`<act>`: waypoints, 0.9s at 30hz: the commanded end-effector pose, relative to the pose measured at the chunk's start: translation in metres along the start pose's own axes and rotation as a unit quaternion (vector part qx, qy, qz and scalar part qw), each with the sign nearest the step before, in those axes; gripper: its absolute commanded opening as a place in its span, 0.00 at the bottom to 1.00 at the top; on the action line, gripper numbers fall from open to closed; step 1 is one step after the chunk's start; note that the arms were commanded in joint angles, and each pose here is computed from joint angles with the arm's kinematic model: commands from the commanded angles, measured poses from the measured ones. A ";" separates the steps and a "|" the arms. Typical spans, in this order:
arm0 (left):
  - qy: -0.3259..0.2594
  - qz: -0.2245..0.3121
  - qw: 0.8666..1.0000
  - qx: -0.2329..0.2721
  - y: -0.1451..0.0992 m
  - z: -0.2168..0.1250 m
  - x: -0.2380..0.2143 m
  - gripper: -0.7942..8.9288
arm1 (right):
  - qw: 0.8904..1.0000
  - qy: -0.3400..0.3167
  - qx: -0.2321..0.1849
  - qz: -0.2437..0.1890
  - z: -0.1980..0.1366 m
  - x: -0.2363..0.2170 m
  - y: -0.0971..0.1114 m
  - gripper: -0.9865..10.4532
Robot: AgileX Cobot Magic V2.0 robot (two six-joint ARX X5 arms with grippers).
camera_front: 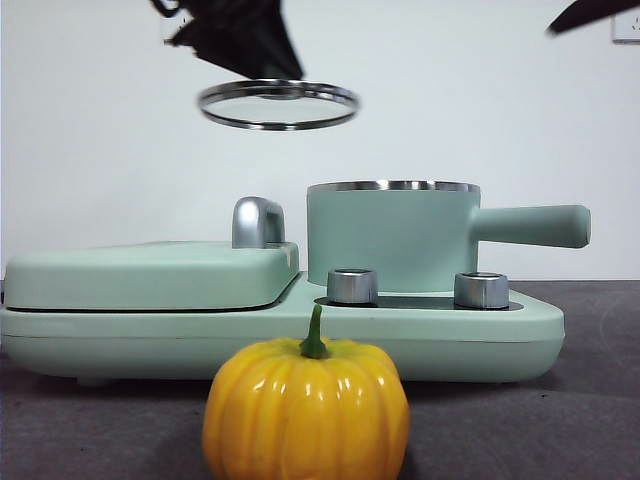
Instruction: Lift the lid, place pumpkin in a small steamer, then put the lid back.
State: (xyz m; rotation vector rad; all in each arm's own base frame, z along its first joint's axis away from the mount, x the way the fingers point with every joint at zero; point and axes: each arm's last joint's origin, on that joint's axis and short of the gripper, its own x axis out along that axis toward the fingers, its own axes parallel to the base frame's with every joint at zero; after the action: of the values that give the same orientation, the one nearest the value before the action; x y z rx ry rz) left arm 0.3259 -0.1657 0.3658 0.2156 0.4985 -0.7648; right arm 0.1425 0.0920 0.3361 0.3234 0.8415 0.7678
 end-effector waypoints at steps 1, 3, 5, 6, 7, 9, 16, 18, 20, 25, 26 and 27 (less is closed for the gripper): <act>-0.042 0.022 0.999 0.002 0.009 0.015 -0.022 0.10 | 0.999 0.039 0.004 -0.012 0.000 0.025 0.012 0.51; -0.046 0.034 0.998 -0.006 0.017 0.015 -0.029 0.10 | 0.997 0.066 -0.002 -0.026 -0.003 0.041 0.016 0.51; -0.049 0.048 0.998 -0.012 0.026 0.014 -0.035 0.10 | 0.995 0.095 -0.009 -0.042 -0.008 0.059 0.020 0.51; -0.049 0.053 0.997 -0.015 0.029 0.013 -0.038 0.10 | 0.993 0.109 -0.014 -0.047 -0.011 0.068 0.022 0.51; -0.048 0.060 0.997 -0.019 0.034 0.012 -0.040 0.10 | 0.990 0.128 -0.020 -0.053 -0.015 0.078 0.025 0.51; -0.043 0.068 0.996 -0.025 0.040 0.009 -0.043 0.10 | 0.986 0.154 -0.029 -0.061 -0.021 0.093 0.028 0.51; -0.038 0.089 0.994 -0.043 0.056 0.004 -0.050 0.10 | 0.966 0.231 -0.064 -0.101 -0.047 0.141 0.035 0.51; -0.037 0.091 0.994 -0.045 0.057 0.003 -0.051 0.10 | 0.961 0.244 -0.070 -0.108 -0.052 0.150 0.035 0.51; -0.037 0.091 0.994 -0.048 0.057 0.003 -0.051 0.10 | 0.959 0.250 -0.075 -0.111 -0.056 0.159 0.036 0.51; -0.036 0.091 0.994 -0.048 0.057 0.003 -0.051 0.10 | 0.958 0.252 -0.088 -0.104 -0.062 0.174 0.039 0.51; -0.036 0.091 0.994 -0.048 0.057 0.003 -0.051 0.10 | 0.958 0.253 -0.089 -0.104 -0.063 0.176 0.039 0.51; -0.036 0.091 0.994 -0.048 0.057 0.003 -0.051 0.10 | 0.957 0.255 -0.090 -0.104 -0.064 0.177 0.039 0.51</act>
State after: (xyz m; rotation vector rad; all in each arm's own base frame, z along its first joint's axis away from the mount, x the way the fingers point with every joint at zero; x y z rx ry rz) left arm 0.3363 -0.0946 0.3811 0.1470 0.4970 -0.5665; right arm 0.1499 0.2380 0.2178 -0.1330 1.2641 0.7208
